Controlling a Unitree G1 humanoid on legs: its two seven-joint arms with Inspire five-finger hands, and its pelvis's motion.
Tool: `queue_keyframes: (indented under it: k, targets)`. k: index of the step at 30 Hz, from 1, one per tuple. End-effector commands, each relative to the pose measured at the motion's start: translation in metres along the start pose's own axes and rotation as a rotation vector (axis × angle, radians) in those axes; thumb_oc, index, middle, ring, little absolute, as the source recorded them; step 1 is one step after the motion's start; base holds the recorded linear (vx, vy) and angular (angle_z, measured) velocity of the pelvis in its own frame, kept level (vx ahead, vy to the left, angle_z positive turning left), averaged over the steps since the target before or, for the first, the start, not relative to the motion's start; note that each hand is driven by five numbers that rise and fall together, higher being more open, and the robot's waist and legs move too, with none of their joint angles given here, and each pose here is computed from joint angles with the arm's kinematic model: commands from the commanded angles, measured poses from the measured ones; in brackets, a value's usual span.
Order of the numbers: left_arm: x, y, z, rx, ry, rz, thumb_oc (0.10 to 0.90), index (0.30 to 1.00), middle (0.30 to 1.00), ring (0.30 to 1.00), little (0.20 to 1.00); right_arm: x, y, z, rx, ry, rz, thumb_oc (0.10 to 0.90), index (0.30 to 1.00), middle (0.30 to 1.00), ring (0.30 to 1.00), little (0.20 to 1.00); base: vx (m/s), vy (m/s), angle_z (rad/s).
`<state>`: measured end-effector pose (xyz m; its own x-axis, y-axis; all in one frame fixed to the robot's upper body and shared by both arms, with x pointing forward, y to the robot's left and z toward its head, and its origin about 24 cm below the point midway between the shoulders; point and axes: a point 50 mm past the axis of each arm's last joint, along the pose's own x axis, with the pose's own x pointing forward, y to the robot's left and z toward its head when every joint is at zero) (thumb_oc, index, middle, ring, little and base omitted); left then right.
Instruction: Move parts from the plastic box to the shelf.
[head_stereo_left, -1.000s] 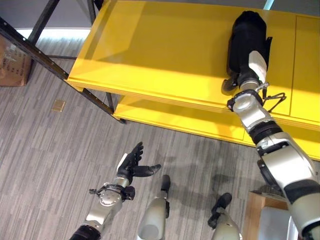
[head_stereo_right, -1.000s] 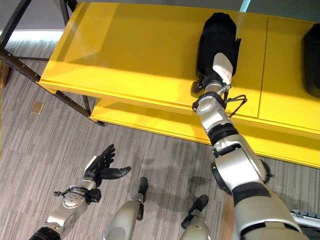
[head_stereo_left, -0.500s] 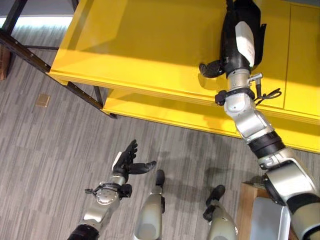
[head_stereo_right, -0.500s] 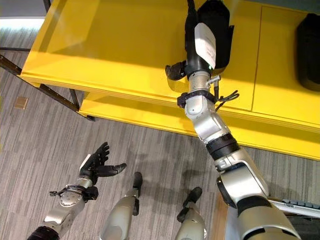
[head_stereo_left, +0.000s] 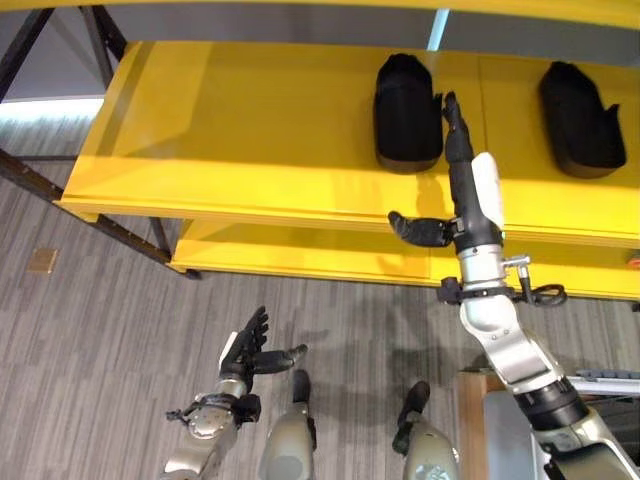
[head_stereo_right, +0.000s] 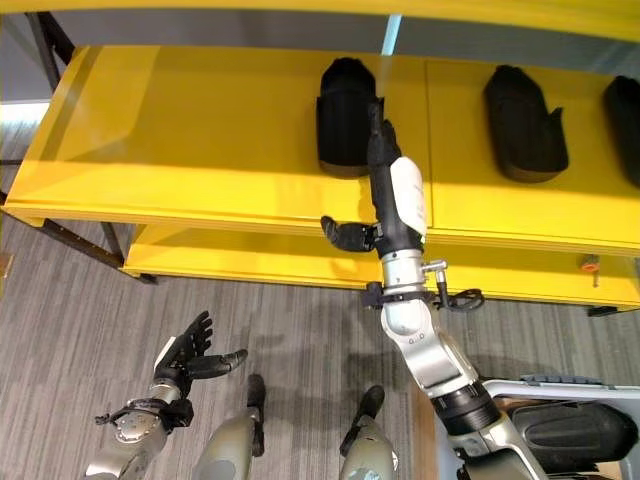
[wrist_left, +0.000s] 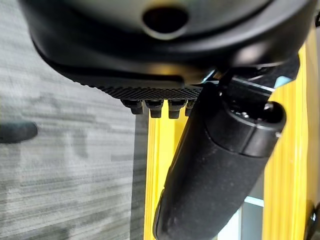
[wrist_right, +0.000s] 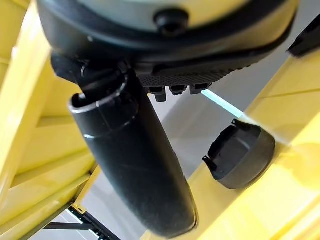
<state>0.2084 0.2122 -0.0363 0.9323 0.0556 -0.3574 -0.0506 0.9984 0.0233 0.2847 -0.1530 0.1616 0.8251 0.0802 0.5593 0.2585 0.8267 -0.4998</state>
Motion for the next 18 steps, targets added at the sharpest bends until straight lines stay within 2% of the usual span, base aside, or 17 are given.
queue_keyframes:
  k: [1,2,3,4,6,7,13,18]
  targets:
    - [-0.005,0.011,0.014,0.055,-0.087,0.007,0.9,1.0,1.0,1.0,1.0,0.015,-0.024,0.045,0.18,-0.273,-0.058,0.9,1.0,1.0,1.0,1.0,0.07,0.092,-0.15]
    - [-0.007,0.012,0.01,0.049,-0.076,0.013,0.9,1.0,1.0,1.0,1.0,0.006,-0.023,0.039,0.221,-0.238,-0.031,0.9,1.0,1.0,1.0,1.0,0.08,0.151,-0.24]
    - [-0.01,0.014,0.006,0.046,-0.062,0.029,0.9,1.0,1.0,1.0,1.0,-0.015,-0.017,0.023,0.39,-0.117,0.028,0.9,1.0,1.0,1.0,1.0,0.08,0.156,-0.31]
    - [-0.011,0.015,0.005,0.04,-0.062,0.037,0.9,1.0,1.0,1.0,1.0,-0.023,-0.015,0.016,0.453,-0.067,0.04,0.9,1.0,1.0,1.0,1.0,0.07,0.161,-0.32]
    - [-0.014,0.018,0.004,0.034,-0.065,0.042,0.9,1.0,1.0,1.0,1.0,-0.035,-0.013,0.007,0.502,0.003,0.073,0.9,1.0,1.0,1.0,1.0,0.03,0.108,-0.33]
    - [-0.017,0.02,0.007,0.022,-0.087,0.057,0.9,1.0,1.0,1.0,1.0,-0.049,-0.012,-0.01,0.525,0.099,0.079,0.9,1.0,1.0,1.0,1.0,0.02,0.147,-0.17]
    - [-0.021,0.026,0.023,0.057,-0.182,0.079,0.9,1.0,1.0,1.0,1.0,-0.088,-0.019,-0.031,0.451,0.243,0.102,0.9,1.0,1.0,1.0,1.0,0.0,0.169,-0.04]
    - [-0.008,0.023,0.04,0.052,-0.247,0.103,0.9,1.0,1.0,1.0,1.0,-0.088,-0.01,-0.03,0.487,0.254,0.09,0.9,1.0,1.0,1.0,1.0,-0.08,0.147,-0.21]
